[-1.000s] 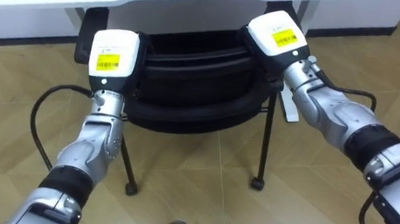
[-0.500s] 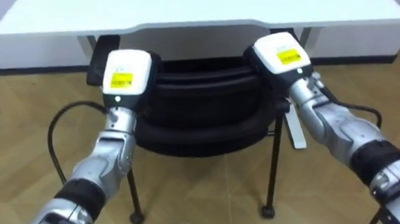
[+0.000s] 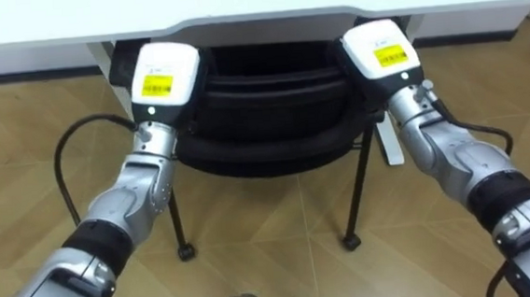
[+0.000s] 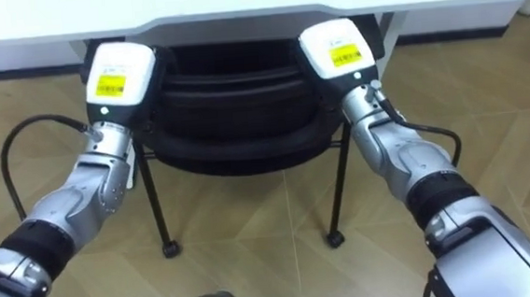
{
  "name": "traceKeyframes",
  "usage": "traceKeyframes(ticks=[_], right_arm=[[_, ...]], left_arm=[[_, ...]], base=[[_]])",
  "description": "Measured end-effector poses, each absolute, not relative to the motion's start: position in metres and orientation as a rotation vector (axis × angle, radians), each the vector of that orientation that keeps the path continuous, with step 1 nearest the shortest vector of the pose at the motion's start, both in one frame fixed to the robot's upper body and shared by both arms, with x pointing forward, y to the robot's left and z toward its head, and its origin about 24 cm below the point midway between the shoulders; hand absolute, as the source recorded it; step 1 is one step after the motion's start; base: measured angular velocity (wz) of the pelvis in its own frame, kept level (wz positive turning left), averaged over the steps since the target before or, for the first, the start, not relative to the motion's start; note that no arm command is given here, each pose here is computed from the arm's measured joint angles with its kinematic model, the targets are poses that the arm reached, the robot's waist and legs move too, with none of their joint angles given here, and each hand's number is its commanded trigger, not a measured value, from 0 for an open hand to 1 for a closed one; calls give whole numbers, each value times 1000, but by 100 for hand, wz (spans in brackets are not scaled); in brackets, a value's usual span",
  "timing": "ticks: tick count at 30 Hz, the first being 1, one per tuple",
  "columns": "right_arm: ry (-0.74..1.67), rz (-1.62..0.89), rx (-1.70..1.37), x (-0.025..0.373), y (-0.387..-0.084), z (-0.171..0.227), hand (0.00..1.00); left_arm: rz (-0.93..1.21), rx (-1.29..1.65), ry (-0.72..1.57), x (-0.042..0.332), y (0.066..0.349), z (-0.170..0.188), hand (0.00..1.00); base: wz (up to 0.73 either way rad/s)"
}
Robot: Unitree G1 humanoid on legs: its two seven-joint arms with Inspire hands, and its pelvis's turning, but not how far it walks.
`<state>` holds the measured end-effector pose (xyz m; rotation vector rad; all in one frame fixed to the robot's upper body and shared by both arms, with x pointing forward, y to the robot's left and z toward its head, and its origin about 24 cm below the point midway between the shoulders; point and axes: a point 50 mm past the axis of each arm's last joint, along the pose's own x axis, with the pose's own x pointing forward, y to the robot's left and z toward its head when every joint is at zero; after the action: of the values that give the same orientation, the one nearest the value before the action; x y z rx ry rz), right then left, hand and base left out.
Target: Push chair
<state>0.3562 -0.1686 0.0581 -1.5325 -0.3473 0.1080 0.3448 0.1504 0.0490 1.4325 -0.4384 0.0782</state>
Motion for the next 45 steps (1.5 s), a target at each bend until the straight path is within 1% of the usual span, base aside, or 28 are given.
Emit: traceKeyframes(ticks=[1, 4, 10, 19, 22, 25, 28, 30, 31, 33, 35, 36, 38, 39, 40, 41, 42, 43, 44, 45], right_arm=[[-361, 109, -1529, 356, -167, 59, 0], [-351, 114, -1513, 354, -165, 59, 0], [-223, 135, -1402, 356, -165, 55, 0], [-151, 162, -1335, 350, -166, 48, 0], [-154, 134, -1308, 349, -169, 52, 0], [-207, 111, -1288, 351, -167, 66, 0], [-262, 64, -1267, 339, -176, 75, 0], [-291, 36, -1269, 331, -184, 81, 0], [-307, 25, -1287, 327, -191, 85, 0], [-417, -48, -1270, 319, -199, 108, 0], [-670, -337, -1164, 306, -220, 161, 0], [-732, -429, -1131, 301, -228, 174, 0], [-925, -757, -1007, 274, -267, 218, 0], [-960, -841, -981, 264, -280, 226, 0], [-1002, -998, -930, 242, -305, 235, 0], [-1018, -1119, -888, 219, -323, 236, 0], [-1025, -1173, -877, 208, -331, 235, 0], [-1028, -1254, -838, 188, -346, 231, 0], [-1003, -1334, -770, 169, -361, 225, 0], [-982, -1374, -733, 160, -369, 223, 0]], left_arm=[[83, 1439, -444, 345, 153, 51, 0], [80, 1450, -442, 346, 156, 53, 0], [59, 1391, -363, 347, 151, 50, 0], [65, 1314, -333, 335, 152, 43, 0], [54, 1311, -313, 334, 155, 43, 0], [54, 1280, -308, 328, 159, 47, 0], [58, 1235, -332, 318, 158, 48, 0], [53, 1233, -382, 314, 158, 58, 0], [56, 1226, -396, 312, 163, 61, 0], [81, 1252, -387, 308, 180, 63, 0], [104, 1243, -385, 301, 194, 66, 0], [110, 1237, -380, 298, 197, 66, 0], [157, 1224, -383, 281, 217, 69, 0], [187, 1207, -410, 275, 223, 75, 0], [309, 1150, -501, 266, 239, 99, 0], [501, 1060, -605, 251, 262, 127, 0], [619, 1014, -654, 241, 277, 141, 0], [836, 913, -726, 219, 303, 160, 0], [1020, 828, -763, 196, 327, 170, 0], [1104, 798, -766, 183, 338, 171, 0]], base=[[0], [0], [-2], [-2], [3], [8], [-5], [-2], [0], [-10], [-9], [-4], [-5], [5], [10], [7], [-4], [-25], [-29], [-32]])
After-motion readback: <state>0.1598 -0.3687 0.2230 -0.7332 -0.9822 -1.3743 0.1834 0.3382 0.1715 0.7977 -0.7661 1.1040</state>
